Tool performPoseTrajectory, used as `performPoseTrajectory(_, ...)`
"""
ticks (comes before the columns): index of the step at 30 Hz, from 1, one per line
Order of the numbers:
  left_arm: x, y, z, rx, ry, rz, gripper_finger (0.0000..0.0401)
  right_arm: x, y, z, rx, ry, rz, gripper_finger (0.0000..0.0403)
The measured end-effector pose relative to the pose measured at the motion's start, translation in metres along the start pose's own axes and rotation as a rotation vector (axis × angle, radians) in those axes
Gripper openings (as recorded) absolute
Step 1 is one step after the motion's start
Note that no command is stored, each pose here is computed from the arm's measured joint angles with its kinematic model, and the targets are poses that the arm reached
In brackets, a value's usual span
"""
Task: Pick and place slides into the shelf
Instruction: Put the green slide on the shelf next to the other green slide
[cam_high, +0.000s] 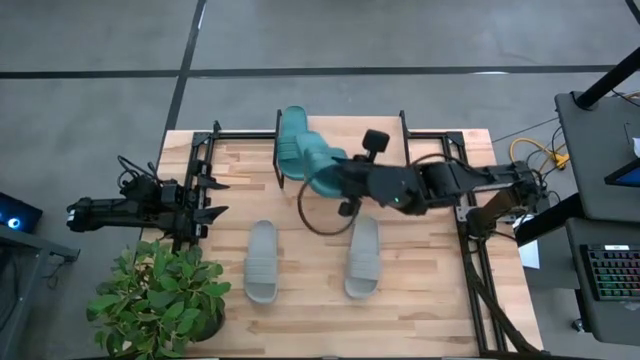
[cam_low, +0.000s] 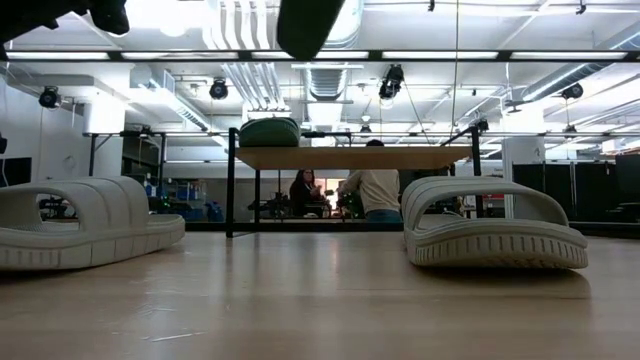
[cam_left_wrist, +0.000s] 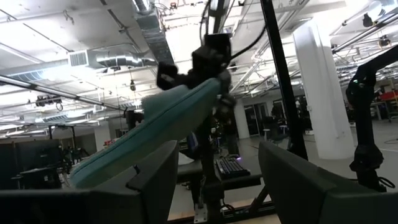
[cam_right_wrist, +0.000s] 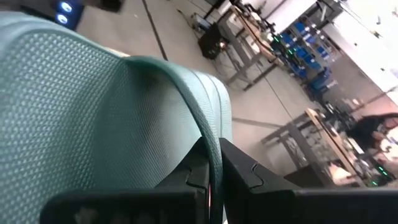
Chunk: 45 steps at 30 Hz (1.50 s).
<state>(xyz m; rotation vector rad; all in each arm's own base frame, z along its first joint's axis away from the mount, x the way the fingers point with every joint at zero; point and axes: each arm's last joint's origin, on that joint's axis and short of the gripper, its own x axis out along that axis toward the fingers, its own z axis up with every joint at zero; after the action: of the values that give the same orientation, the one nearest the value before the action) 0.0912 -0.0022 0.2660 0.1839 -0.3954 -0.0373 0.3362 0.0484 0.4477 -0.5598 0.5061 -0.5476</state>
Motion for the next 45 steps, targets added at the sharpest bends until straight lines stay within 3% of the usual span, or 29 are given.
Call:
performPoseTrajectory(3, 0.000, 0.000, 0.000, 0.000, 0.002, 0.000, 0.0208, 0.016, -0.007, -0.008, -0.016, 0.034, -0.009, 0.0012)
performPoseTrajectory(7, 0.000, 0.000, 0.000, -0.001, 0.002, 0.000, 0.0208, 0.037, -0.005, -0.025, -0.148, 0.099, -0.027, 0.0011)
performPoseTrajectory(15, 0.000, 0.000, -0.001, -0.003, 0.005, -0.001, 0.0208, 0.075, 0.004, -0.050, -0.242, 0.095, -0.101, 0.0009)
performPoseTrajectory(23, 0.000, 0.000, -0.002, -0.009, 0.024, -0.004, 0.0208, 0.103, 0.005, -0.080, -0.219, 0.152, -0.230, 0.0009)
performPoseTrajectory(34, 0.000, 0.000, -0.003, -0.010, 0.030, -0.005, 0.0208, 0.117, 0.016, -0.112, -0.287, 0.243, -0.239, 0.0009)
performPoseTrajectory(45, 0.000, 0.000, -0.003, -0.010, 0.029, -0.005, 0.0208, 0.122, 0.025, -0.121, -0.328, 0.201, -0.278, 0.0009)
